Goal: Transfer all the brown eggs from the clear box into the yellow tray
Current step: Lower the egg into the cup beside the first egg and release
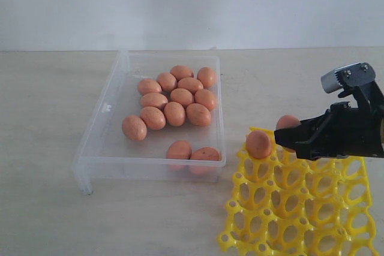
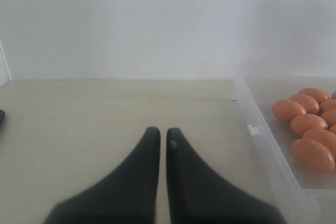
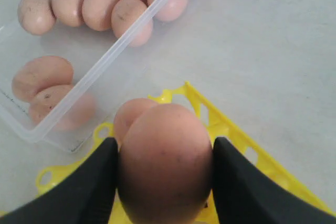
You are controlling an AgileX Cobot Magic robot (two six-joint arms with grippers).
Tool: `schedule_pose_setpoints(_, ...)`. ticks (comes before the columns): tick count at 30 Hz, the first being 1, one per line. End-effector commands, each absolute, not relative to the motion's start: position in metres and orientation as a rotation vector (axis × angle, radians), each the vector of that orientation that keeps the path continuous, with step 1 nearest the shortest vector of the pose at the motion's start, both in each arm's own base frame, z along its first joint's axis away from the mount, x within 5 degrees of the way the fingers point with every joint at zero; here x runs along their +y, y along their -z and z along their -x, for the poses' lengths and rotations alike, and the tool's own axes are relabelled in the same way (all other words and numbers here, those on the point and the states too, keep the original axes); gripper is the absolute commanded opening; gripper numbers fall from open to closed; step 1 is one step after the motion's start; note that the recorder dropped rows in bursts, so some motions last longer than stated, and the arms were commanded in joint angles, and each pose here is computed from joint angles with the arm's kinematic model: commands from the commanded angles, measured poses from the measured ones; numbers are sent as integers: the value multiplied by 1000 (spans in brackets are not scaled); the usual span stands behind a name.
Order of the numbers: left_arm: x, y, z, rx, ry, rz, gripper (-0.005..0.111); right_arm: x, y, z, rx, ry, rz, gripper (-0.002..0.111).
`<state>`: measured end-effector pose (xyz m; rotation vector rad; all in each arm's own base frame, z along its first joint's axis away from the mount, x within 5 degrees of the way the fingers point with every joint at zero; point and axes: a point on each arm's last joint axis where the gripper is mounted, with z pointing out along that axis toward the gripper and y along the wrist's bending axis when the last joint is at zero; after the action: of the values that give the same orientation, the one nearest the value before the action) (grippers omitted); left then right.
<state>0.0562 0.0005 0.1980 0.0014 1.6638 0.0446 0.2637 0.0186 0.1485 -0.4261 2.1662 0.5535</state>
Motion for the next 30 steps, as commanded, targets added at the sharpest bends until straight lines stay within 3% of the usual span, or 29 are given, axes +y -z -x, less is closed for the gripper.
schedule_pose_setpoints(1, 1, -197, -56, 1660, -46, -2, 4, 20, -142, -264, 2158, -576, 451, 0)
schedule_pose_setpoints(30, 1, -197, -56, 1660, -46, -2, 4, 16, -133, -270, 2164, -541, 382, 0)
